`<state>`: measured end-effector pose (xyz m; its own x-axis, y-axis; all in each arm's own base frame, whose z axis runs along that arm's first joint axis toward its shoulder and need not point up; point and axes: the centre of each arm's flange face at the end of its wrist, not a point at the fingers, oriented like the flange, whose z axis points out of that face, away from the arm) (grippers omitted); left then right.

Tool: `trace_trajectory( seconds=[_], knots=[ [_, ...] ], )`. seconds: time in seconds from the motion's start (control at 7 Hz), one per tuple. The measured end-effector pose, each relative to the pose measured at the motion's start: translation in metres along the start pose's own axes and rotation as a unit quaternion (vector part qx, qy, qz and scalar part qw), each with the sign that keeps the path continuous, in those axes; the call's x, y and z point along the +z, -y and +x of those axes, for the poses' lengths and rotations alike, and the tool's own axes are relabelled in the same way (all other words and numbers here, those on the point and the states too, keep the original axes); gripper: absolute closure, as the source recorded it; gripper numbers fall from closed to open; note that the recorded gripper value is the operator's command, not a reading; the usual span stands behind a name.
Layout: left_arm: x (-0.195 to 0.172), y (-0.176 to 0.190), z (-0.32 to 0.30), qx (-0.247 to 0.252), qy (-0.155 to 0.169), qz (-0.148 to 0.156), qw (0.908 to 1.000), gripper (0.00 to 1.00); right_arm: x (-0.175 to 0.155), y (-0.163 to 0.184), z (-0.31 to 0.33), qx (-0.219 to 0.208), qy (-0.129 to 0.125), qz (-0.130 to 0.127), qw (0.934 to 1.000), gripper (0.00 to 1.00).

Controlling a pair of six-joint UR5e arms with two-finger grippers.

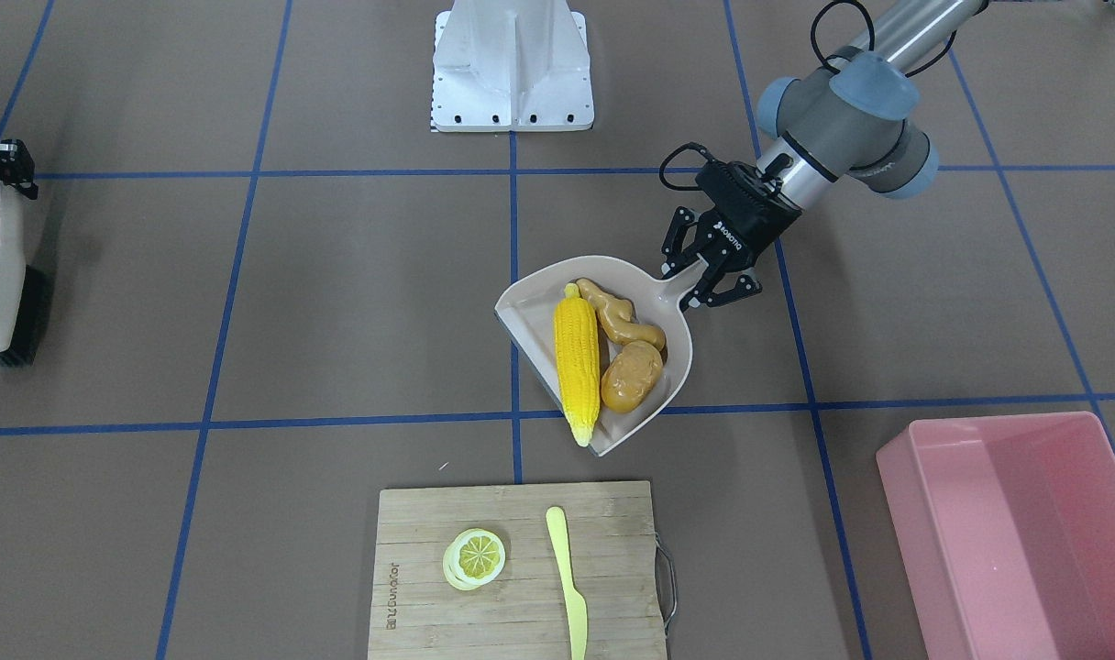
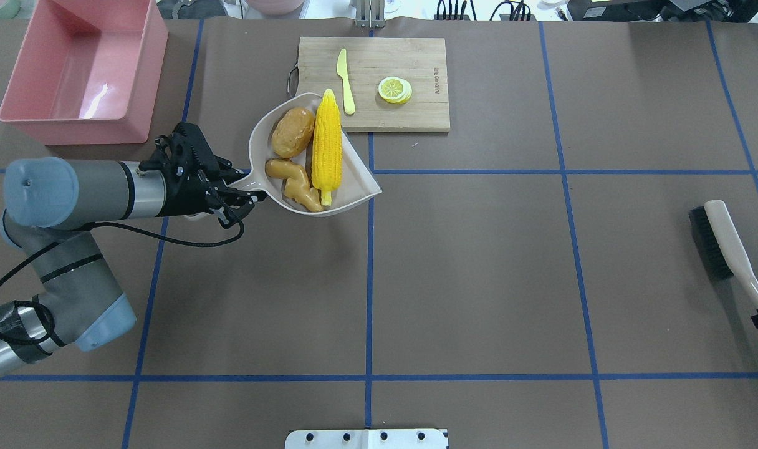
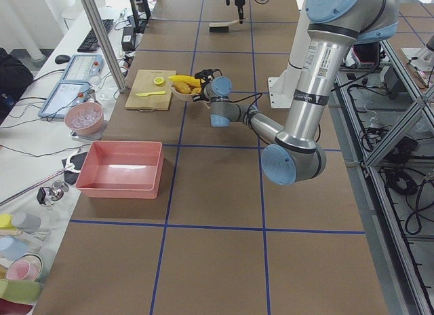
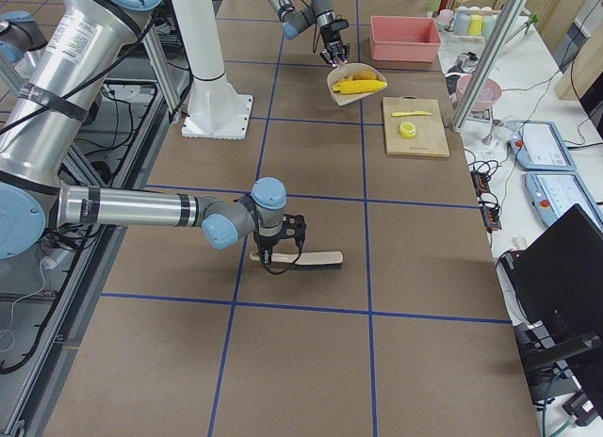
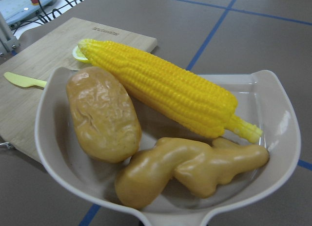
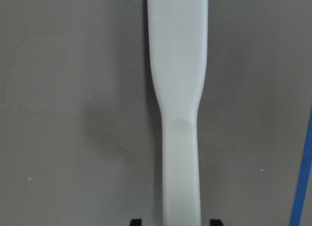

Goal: Sweep and dump trash into bin
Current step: 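Carry the loaded dustpan with the left gripper toward the pink bin, then tilt the dustpan over the pink bin to dump the items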

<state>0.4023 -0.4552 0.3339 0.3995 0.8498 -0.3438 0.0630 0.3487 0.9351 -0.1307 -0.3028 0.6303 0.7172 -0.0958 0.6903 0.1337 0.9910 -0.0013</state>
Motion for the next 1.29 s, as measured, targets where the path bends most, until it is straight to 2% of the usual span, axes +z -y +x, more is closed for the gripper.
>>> trace_trajectory(
  seconds=[0.29, 0.43, 0.57, 0.86, 1.0, 1.29],
  knots=[
    [-0.02, 0.012, -0.029, -0.016, 0.05, 0.024, 0.9983, 1.0, -0.002, 0.001, -0.001, -0.002, 0.002, 0.002, 1.0, 0.0],
    [-0.027, 0.016, -0.041, -0.057, 0.076, 0.036, 0.9948, 1.0, -0.007, 0.0, -0.004, -0.003, 0.005, 0.005, 1.0, 0.0],
    [-0.033, 0.019, -0.052, -0.13, 0.089, 0.047, 0.9864, 1.0, -0.015, 0.001, -0.006, 0.0, 0.014, 0.01, 0.9999, 0.0],
    [-0.045, 0.015, -0.077, -0.245, 0.115, 0.048, 0.9615, 1.0, -0.04, 0.007, 0.006, 0.026, 0.038, 0.028, 0.9985, 0.0],
    [-0.052, 0.01, -0.091, -0.276, 0.132, 0.045, 0.951, 1.0, -0.05, 0.01, 0.018, 0.043, 0.04, 0.038, 0.9976, 0.0],
    [-0.076, 0.004, -0.124, -0.31, 0.163, 0.049, 0.9355, 1.0, -0.071, 0.012, 0.057, 0.044, 0.019, 0.045, 0.9978, 0.0]
  ],
)
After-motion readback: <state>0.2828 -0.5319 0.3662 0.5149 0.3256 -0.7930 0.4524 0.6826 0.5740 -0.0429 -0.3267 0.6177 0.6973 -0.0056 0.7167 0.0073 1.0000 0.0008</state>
